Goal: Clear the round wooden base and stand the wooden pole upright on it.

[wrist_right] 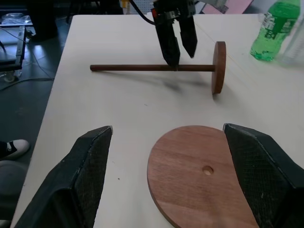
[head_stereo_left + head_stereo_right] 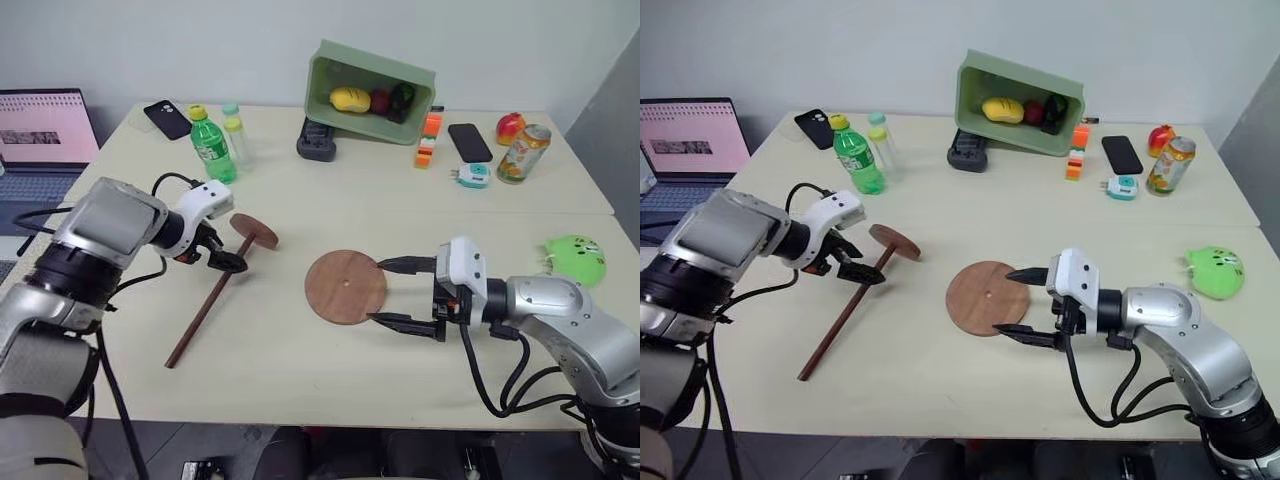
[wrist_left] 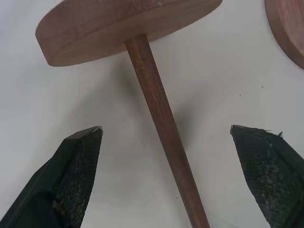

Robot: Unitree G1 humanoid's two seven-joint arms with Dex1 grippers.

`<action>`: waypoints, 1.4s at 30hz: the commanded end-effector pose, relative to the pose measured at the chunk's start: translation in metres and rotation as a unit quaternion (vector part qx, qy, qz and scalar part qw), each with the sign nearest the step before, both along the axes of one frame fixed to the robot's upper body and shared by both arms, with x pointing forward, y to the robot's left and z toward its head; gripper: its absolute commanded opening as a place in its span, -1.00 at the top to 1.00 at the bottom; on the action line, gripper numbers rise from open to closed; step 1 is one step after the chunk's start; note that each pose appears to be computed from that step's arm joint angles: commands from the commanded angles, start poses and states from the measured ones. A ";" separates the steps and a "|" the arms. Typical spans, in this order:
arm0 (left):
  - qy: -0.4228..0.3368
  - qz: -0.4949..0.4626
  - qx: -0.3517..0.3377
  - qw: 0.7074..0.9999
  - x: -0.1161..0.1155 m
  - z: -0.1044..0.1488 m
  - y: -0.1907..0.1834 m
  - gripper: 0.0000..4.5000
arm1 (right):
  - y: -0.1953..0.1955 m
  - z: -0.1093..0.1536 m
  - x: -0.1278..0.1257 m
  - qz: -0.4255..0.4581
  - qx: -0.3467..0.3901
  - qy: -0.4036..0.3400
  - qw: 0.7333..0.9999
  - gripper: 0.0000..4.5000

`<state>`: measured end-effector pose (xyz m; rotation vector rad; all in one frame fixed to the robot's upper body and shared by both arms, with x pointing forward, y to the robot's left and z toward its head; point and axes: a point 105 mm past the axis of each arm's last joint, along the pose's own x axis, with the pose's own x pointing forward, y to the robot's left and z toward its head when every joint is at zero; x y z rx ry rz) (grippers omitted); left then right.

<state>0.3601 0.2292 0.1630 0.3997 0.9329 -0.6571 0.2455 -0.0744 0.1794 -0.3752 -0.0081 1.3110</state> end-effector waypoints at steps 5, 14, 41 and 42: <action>0.035 0.029 0.006 0.999 -0.004 -0.003 -0.003 -1.00 | 0.003 0.011 -0.013 0.022 -0.007 -0.019 1.000 -0.74; 0.045 0.053 0.028 0.997 -0.007 -0.014 0.000 -0.51 | 0.001 0.017 -0.024 0.041 -0.012 -0.012 0.999 -0.77; -0.156 0.012 -0.061 0.986 0.019 0.044 -0.036 0.89 | -0.004 0.018 -0.022 0.045 -0.042 -0.008 0.998 -0.77; -0.201 0.000 -0.118 0.972 0.024 0.068 -0.052 0.89 | -0.008 0.018 -0.022 0.037 -0.043 -0.008 0.998 -0.77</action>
